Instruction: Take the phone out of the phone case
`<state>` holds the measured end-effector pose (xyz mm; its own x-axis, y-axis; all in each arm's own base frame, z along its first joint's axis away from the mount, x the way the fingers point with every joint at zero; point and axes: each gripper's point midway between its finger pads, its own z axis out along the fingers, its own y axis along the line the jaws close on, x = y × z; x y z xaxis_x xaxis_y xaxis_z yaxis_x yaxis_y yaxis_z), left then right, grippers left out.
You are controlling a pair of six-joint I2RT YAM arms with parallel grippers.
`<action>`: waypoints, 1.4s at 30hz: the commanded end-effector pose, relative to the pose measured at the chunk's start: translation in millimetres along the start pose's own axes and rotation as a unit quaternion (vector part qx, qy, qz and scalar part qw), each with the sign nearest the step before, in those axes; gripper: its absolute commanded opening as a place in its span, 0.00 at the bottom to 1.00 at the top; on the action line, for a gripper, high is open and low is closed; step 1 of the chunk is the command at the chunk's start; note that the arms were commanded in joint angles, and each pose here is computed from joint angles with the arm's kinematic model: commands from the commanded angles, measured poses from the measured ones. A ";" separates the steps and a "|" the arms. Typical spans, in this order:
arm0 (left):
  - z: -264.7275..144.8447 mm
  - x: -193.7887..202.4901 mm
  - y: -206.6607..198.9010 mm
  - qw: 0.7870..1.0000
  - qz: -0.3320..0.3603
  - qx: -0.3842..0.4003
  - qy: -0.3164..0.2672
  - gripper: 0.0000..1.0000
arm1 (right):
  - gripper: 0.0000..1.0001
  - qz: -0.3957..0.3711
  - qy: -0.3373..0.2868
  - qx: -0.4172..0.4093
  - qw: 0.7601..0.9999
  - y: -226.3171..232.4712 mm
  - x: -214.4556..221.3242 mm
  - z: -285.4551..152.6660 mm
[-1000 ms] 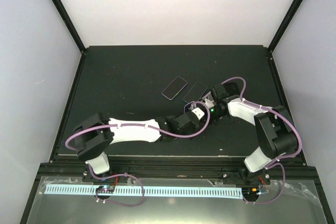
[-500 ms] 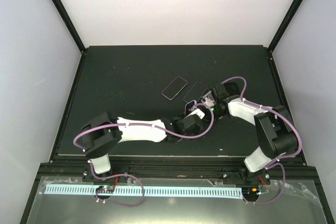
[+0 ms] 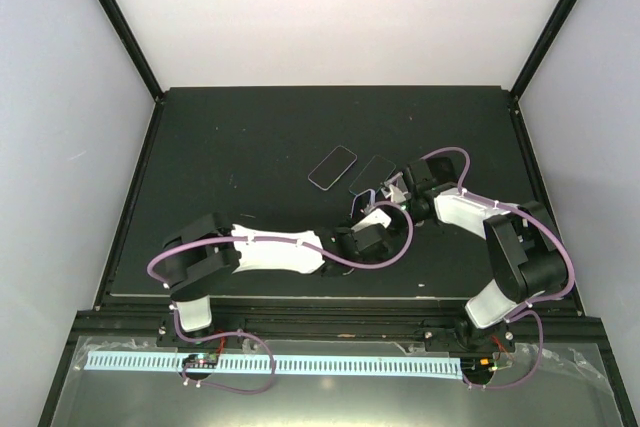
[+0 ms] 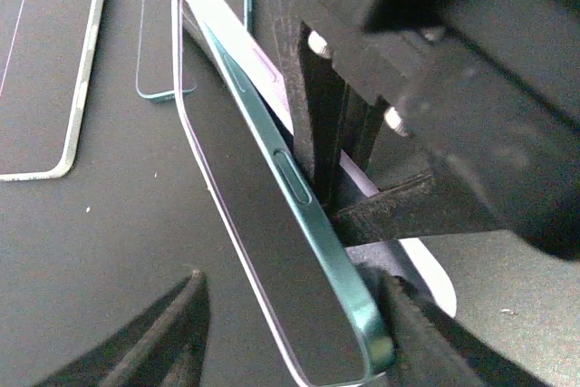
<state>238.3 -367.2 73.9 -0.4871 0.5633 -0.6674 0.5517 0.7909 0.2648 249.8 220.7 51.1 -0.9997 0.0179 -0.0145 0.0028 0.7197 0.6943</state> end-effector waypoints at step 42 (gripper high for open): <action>-112.4 42.5 158.1 0.974 -0.182 -0.119 -0.062 0.02 | 0.01 -0.336 -0.278 0.158 0.886 47.2 -58.1 -144.7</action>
<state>221.6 -211.9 164.5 -0.5339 0.2310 -0.8134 0.2696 0.9583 0.0952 295.0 179.1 178.1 -0.7055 -0.1996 -0.6801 -0.5055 0.8142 0.2854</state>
